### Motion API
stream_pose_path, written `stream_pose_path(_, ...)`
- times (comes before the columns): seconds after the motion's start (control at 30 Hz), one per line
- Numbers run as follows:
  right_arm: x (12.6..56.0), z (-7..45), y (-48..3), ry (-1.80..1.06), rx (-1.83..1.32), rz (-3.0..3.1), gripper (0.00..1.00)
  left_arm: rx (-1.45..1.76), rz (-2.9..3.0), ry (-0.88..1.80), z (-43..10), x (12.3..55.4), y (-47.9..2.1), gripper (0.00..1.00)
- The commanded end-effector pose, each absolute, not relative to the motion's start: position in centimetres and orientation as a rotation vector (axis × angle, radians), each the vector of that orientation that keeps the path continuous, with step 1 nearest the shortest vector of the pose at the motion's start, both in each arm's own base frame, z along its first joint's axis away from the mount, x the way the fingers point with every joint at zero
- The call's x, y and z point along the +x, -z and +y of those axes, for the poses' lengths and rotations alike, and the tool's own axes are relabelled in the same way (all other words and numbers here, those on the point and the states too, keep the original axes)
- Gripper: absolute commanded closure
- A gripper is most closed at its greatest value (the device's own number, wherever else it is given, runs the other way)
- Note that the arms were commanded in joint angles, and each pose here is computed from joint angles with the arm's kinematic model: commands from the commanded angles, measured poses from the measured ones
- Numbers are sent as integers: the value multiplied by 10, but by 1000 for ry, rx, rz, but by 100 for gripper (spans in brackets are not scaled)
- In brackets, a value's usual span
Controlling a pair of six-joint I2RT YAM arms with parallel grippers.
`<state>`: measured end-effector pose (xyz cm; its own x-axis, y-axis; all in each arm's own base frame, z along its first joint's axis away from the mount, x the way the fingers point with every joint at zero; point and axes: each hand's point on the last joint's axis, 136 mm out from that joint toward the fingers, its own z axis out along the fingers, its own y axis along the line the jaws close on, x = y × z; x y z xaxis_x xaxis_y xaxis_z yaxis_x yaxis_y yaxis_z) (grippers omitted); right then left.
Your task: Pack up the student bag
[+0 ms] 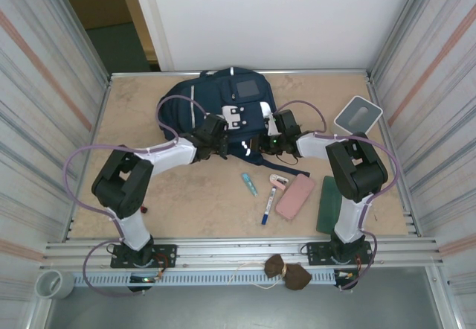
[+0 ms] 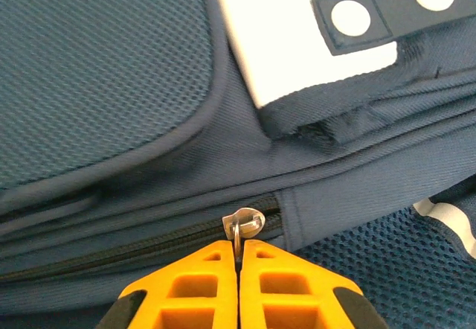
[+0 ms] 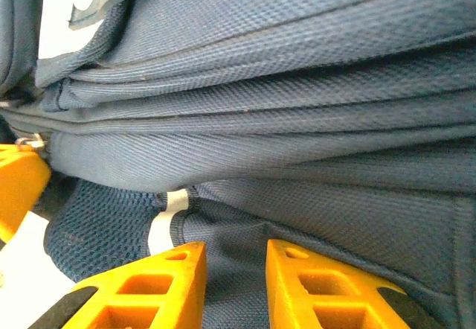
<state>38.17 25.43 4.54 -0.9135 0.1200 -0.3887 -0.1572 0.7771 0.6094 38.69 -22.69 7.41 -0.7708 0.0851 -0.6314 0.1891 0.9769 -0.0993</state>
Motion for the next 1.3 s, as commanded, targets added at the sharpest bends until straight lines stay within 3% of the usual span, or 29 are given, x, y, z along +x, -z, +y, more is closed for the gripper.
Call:
stream_pose_path(0.0, 379, 217, -27, -713, 58, 2643, 74, 185, 2474, 130, -195, 387, -87, 100)
stream_pose_path(0.3, 387, 204, -31, -570, 0, 2649, 74, 178, 2540, 186, -171, 386, -80, 100)
stream_pose_path(0.67, 388, 198, -26, -495, -21, 2669, 74, 232, 2512, 573, -199, 384, -112, 100)
stream_pose_path(1.07, 411, 182, -35, -405, -25, 2664, 71, 284, 2596, -6, -125, 373, -109, 100)
stream_pose_path(1.27, 451, 175, -52, -354, -10, 2640, 70, 276, 2535, 407, -171, 360, -123, 100)
